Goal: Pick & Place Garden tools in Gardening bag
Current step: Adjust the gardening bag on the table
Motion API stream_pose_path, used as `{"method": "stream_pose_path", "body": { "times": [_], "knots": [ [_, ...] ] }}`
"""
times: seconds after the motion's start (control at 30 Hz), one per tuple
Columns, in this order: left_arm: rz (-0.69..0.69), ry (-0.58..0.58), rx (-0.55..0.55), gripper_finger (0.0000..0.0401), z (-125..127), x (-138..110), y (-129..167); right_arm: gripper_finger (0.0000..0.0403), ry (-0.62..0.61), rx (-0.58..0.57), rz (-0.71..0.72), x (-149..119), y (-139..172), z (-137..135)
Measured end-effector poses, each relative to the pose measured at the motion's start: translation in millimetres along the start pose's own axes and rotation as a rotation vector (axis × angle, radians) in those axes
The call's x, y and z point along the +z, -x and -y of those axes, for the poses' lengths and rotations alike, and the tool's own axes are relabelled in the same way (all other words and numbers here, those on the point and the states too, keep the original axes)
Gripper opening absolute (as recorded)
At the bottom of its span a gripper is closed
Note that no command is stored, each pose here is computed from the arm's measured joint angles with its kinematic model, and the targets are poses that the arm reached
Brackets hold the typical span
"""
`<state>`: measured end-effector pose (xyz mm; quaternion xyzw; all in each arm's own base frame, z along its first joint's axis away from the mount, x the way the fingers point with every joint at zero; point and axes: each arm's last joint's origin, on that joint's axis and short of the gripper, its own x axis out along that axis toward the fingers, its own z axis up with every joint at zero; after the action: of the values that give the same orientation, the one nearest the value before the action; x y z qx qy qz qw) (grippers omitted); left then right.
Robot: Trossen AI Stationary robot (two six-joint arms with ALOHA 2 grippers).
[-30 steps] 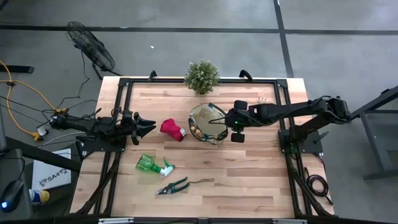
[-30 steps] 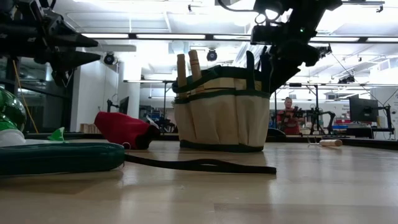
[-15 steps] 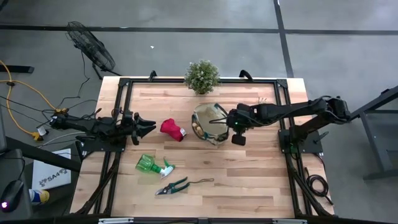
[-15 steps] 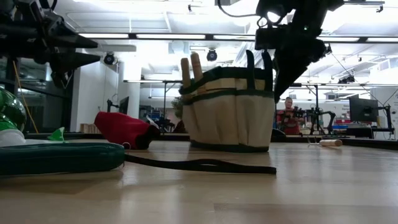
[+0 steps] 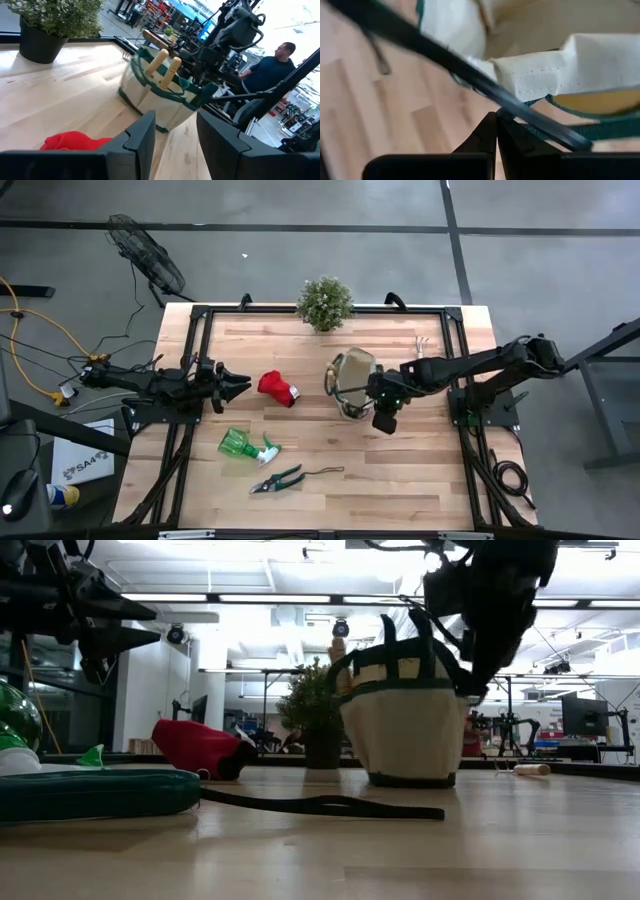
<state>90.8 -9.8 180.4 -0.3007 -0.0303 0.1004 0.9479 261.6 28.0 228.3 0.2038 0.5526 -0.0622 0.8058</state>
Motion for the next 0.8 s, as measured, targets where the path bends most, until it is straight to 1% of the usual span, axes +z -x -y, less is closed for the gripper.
{"method": "stream_pose_path", "body": {
  "times": [0.17,0.3,0.67,0.8],
  "knots": [
    [0.0,0.0,0.0,0.014,0,0,0,0.0003,-0.035,0.056,0.013,-3,-1,-14],
    [-0.001,0.0,0.0,0.014,0,0,0,0.0003,-0.048,0.068,0.015,-6,-1,-20],
    [-0.02,0.017,-0.022,0.014,1,-1,0,0.0003,-0.09,0.079,0.012,-6,-1,-22],
    [-0.032,0.018,-0.039,0.014,1,-1,0,0.0004,-0.095,0.143,-0.033,-7,-1,-22]
  ]
}}
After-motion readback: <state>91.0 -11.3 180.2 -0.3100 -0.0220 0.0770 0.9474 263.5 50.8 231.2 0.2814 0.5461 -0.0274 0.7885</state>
